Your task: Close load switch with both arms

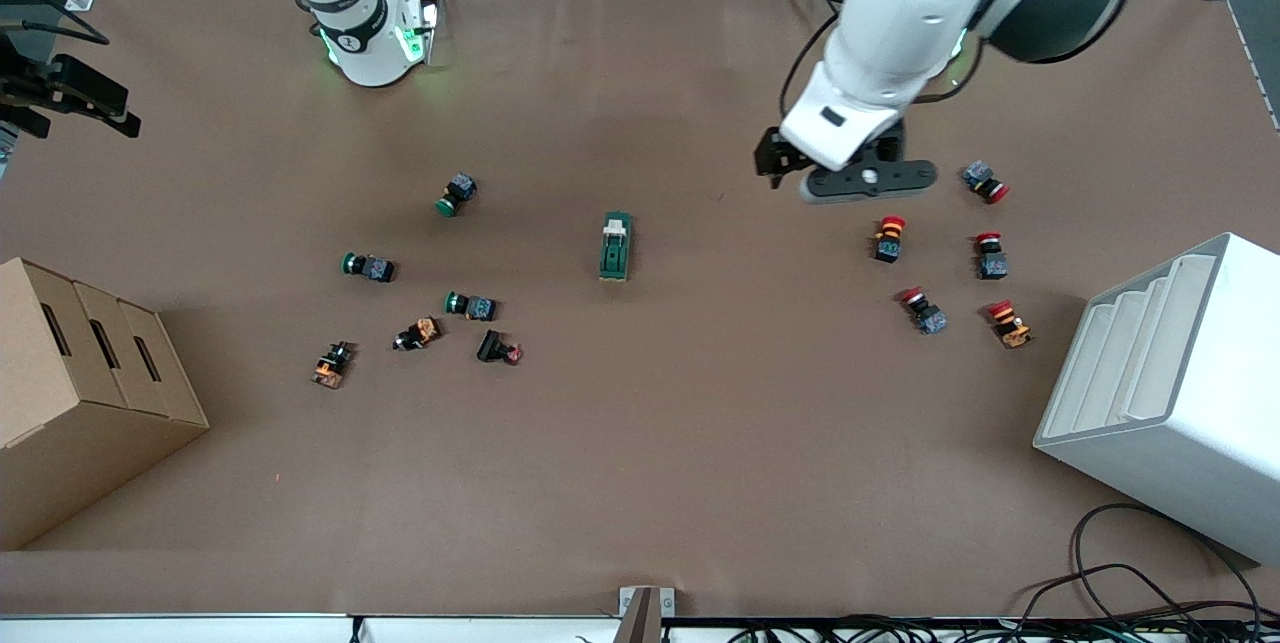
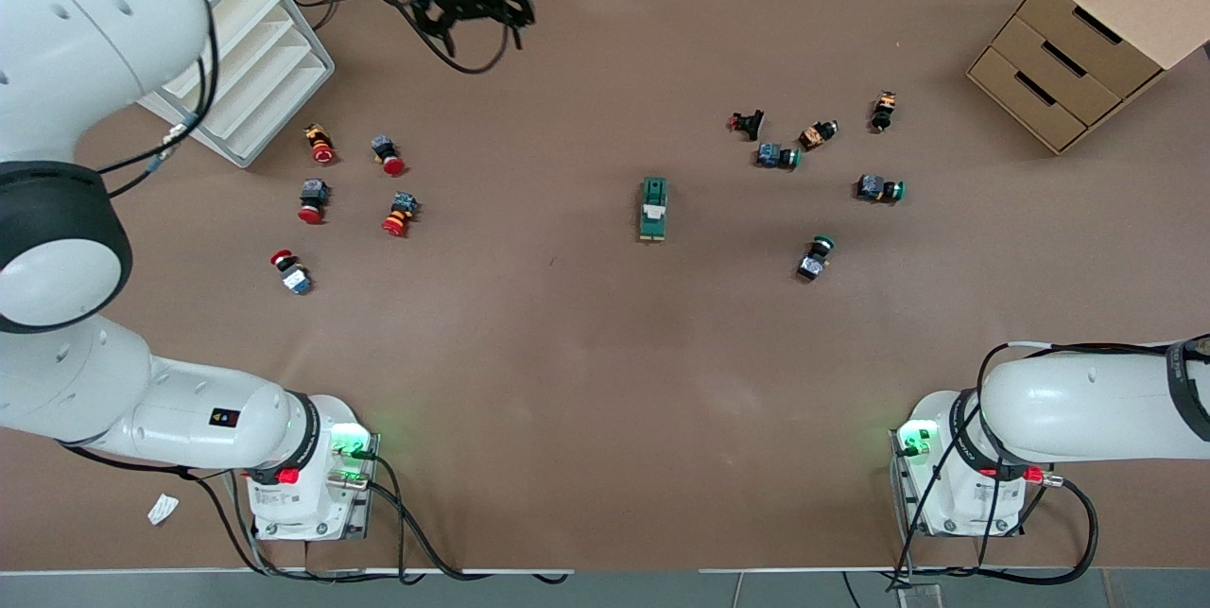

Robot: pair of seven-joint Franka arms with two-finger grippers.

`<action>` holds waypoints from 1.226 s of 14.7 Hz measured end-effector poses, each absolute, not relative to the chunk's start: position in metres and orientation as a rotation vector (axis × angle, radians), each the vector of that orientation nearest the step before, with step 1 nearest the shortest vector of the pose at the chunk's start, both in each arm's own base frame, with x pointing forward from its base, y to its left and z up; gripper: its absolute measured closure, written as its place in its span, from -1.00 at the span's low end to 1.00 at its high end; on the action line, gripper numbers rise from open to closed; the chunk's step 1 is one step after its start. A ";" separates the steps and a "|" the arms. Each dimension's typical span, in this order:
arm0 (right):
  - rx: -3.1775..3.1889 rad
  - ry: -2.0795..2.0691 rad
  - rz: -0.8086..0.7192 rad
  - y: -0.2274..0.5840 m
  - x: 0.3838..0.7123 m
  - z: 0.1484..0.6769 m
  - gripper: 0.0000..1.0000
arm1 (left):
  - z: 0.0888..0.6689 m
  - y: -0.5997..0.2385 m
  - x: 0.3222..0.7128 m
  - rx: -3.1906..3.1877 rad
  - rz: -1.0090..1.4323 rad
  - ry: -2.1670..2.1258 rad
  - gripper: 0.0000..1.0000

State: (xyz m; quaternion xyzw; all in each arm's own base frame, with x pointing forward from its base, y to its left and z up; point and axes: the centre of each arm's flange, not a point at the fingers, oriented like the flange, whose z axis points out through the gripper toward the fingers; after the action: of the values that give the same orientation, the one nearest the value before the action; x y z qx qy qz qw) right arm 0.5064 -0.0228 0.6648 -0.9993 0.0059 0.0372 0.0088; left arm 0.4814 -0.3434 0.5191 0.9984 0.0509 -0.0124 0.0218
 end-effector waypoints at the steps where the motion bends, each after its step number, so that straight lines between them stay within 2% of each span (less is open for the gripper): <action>1: -3.123 0.022 0.109 -0.023 0.506 0.666 -1.00 | 0.511 -0.353 0.475 3.091 -0.026 0.160 -1.00; 5: -3.124 0.042 0.059 -0.028 0.506 0.680 -1.00 | 0.475 -0.412 0.427 3.178 0.043 0.194 -1.00; 9: -3.125 0.049 0.050 -0.030 0.518 0.670 -1.00 | 0.423 -0.482 0.373 3.231 0.166 0.283 -1.00; 13: -3.117 0.063 0.149 -0.025 0.541 0.632 -1.00 | 0.362 -0.525 0.336 3.277 0.323 0.259 -1.00; 18: -2.979 0.468 0.251 0.052 0.548 0.590 -1.00 | 0.287 -0.561 0.279 3.310 0.628 0.210 -0.99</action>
State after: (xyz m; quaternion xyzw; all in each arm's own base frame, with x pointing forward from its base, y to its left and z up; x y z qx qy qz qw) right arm 0.5479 0.0522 0.5903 -0.9828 0.1545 0.0829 0.0578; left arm 0.2788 -0.5609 0.2870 0.9739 0.0618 0.1846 -0.1169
